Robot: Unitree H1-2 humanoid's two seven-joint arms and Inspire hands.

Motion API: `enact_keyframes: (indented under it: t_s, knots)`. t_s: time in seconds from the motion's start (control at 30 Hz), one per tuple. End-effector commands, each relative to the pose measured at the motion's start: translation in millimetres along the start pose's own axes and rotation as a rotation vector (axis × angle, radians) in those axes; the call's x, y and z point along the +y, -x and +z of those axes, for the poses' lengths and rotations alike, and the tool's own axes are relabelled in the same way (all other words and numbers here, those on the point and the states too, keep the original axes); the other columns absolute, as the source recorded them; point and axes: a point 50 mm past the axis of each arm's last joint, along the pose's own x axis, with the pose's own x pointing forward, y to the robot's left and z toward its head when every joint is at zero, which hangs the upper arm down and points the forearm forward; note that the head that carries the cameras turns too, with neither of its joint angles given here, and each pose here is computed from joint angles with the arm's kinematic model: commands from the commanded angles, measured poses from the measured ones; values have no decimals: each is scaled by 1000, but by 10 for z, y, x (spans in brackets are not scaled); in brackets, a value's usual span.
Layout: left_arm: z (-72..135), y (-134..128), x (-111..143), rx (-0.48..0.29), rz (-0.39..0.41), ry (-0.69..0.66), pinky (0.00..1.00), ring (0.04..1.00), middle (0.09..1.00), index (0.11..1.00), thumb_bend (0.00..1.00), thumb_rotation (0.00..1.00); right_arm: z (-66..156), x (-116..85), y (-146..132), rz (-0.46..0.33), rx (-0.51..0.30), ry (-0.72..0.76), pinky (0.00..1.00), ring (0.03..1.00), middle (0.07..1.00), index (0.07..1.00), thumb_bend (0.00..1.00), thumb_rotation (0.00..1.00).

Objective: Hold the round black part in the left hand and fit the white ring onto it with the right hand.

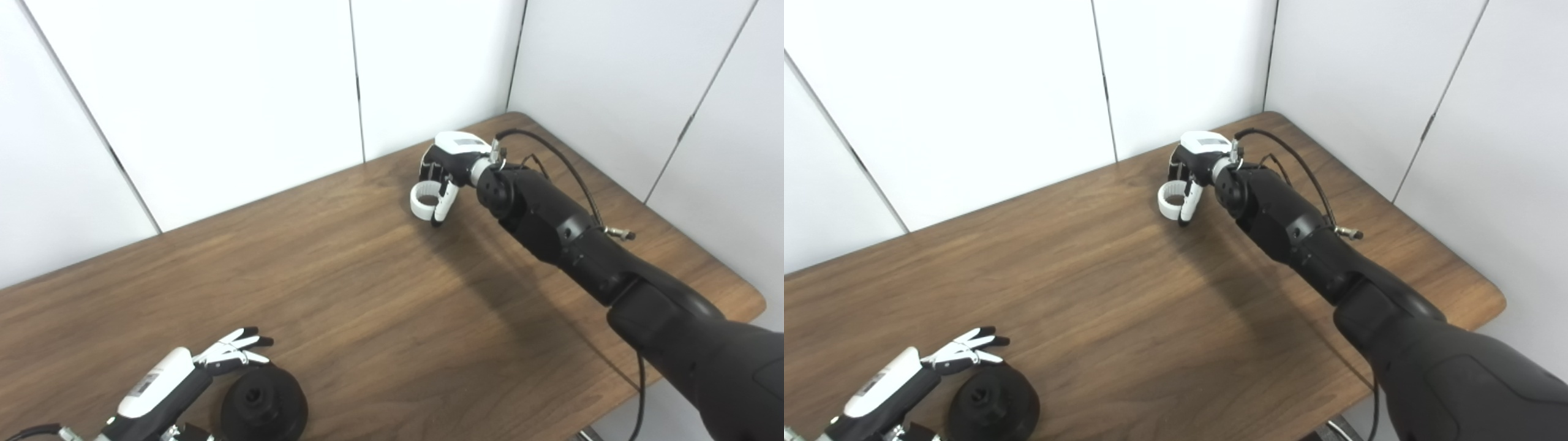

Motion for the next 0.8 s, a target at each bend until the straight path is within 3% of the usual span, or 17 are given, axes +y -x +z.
enact_keyframes:
  t_s: [0.0, 0.07, 0.33, 0.47, 0.6, 0.77]
  knots:
    - [-134, 177, -138, 126, -138, 4, 815, 979, 903, 491, 520, 72, 85, -289, 12, -91, -63, -14, 754, 567, 529, 456, 524, 0]
    - [-118, 172, -130, 133, -140, 6, 824, 982, 906, 492, 520, 72, 105, -318, 41, -101, -84, -15, 726, 559, 530, 455, 523, 0]
    - [-55, 59, -168, 135, -138, 2, 816, 977, 908, 493, 521, 71, 124, -458, 127, -119, -138, -30, 781, 569, 531, 454, 523, 0]
    - [11, -61, -197, 143, -138, 2, 831, 984, 918, 493, 522, 72, 83, -539, 171, -131, -177, -34, 730, 528, 513, 464, 527, 0]
    - [42, -191, -256, 149, -125, 20, 836, 983, 913, 491, 521, 73, 17, -597, 198, -141, -200, -33, 574, 451, 475, 489, 530, 0]
    - [64, -315, -303, 143, -115, -14, 801, 973, 901, 491, 520, 76, -40, -644, 190, -133, -217, -29, 543, 501, 499, 475, 529, 0]
